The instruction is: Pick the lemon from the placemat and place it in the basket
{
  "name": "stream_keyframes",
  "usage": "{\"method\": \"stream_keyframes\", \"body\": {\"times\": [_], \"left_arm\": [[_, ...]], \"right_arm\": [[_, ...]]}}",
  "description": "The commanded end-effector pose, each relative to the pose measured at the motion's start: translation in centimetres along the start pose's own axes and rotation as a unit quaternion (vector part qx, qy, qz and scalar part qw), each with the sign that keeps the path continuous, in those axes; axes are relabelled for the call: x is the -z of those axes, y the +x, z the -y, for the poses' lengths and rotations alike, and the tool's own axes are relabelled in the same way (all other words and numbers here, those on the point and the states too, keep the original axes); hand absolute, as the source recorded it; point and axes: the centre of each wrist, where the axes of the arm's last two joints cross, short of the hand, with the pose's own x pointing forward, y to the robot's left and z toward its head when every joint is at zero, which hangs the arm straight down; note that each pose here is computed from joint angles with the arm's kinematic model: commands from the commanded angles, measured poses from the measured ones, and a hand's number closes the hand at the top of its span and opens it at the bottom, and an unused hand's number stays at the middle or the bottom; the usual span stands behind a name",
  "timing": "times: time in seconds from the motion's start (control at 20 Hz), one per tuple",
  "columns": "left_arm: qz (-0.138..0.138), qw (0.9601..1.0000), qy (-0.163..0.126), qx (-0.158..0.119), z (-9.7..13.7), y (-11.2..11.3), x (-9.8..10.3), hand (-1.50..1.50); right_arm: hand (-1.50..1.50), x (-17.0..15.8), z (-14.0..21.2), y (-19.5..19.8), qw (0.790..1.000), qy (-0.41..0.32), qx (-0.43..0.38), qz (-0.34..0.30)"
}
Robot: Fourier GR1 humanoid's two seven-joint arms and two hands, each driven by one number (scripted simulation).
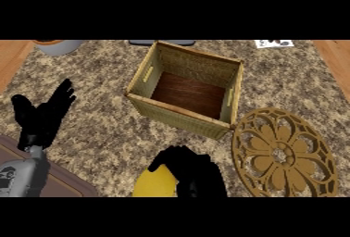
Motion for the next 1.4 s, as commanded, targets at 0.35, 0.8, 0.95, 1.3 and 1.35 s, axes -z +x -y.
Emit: {"method": "stream_keyframes", "body": {"times": [0.35, 0.8, 0.95, 1.3, 1.35], "left_arm": [[0.005, 0.9998, -0.019, -0.003, 1.1, 0.8, 0.6, 0.00], [0.018, 0.9994, -0.030, 0.003, 1.6, 1.4, 1.0, 0.00], [0.017, 0.9994, -0.031, 0.004, 1.5, 1.3, 1.0, 0.00], [0.013, 0.9996, -0.025, 0.001, 1.8, 1.4, 1.3, 0.00], [0.016, 0.9996, -0.025, -0.001, 1.5, 1.4, 1.1, 0.00]], "right_arm": [[1.50, 6.2, 2.2, 4.4, 0.988, -0.137, -0.036, -0.059], [1.50, 12.8, 3.5, 8.2, 0.964, -0.208, -0.110, -0.126], [1.50, 14.4, 4.3, 10.4, 0.958, -0.214, -0.122, -0.147], [1.50, 18.1, 3.4, 12.6, 0.955, -0.204, -0.140, -0.162], [1.50, 19.4, 3.5, 11.8, 0.956, -0.211, -0.120, -0.166]]}}
